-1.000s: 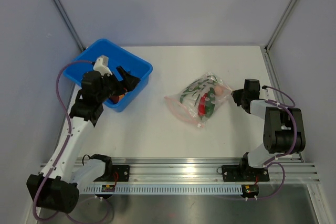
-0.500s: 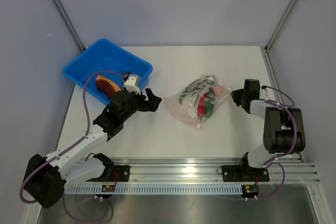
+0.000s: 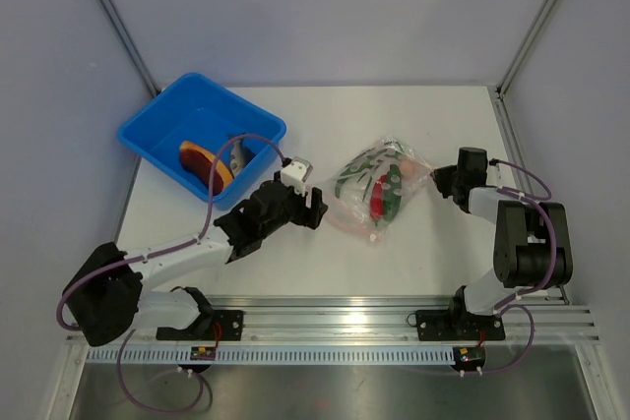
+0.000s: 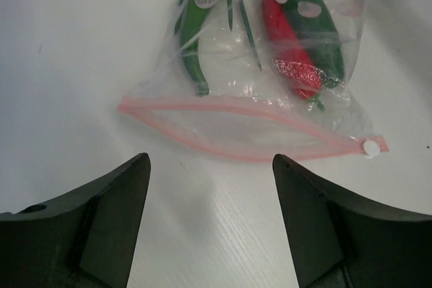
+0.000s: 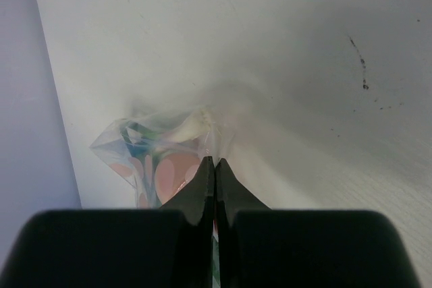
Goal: Open the zip-top bag and remove the fake food
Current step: Place the fake fish in the bin, then adjust the zipper food storage bag at the center of the board.
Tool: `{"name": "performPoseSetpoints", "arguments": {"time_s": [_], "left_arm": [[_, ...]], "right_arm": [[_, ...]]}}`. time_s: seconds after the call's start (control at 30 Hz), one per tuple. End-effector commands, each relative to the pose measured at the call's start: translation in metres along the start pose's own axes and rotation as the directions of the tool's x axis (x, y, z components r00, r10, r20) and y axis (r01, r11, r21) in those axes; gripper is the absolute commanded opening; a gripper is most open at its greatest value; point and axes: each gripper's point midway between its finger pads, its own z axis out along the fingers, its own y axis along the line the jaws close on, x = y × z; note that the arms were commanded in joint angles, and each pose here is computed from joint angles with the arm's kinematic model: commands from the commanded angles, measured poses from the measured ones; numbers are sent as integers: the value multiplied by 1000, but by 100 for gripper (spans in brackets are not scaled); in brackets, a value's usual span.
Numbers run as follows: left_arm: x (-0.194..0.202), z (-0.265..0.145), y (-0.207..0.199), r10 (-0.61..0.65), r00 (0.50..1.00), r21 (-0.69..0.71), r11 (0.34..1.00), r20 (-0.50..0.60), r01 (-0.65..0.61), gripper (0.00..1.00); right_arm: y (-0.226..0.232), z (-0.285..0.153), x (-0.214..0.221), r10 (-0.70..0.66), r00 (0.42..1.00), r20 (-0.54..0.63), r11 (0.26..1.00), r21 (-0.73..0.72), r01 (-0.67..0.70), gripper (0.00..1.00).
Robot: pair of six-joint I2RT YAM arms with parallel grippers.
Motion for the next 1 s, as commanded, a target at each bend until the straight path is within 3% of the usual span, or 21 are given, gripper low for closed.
{"name": "performPoseSetpoints", "arguments": {"time_s": [0.0, 0.27, 0.47, 0.63, 0.97], "left_arm": [[-29, 9, -13, 42, 997, -11, 999, 66, -41, 76], [-14, 16, -34, 40, 999, 18, 999, 5, -40, 68], [5, 30, -41, -13, 1000, 19, 1000, -20, 13, 56], [13, 34, -43, 23, 998, -14, 1000, -65, -24, 49], [36, 75, -42, 53, 985, -68, 996, -162, -65, 51]], "right_arm": [[15, -1, -3, 0, 1000, -1, 999, -50, 0, 0], [18, -2, -3, 1, 1000, -6, 998, -61, -2, 0], [17, 0, -2, 4, 1000, -7, 998, -57, -4, 0], [18, 0, -2, 4, 1000, -8, 998, -60, -5, 0], [18, 1, -2, 4, 1000, -8, 998, -60, -5, 0]]}}
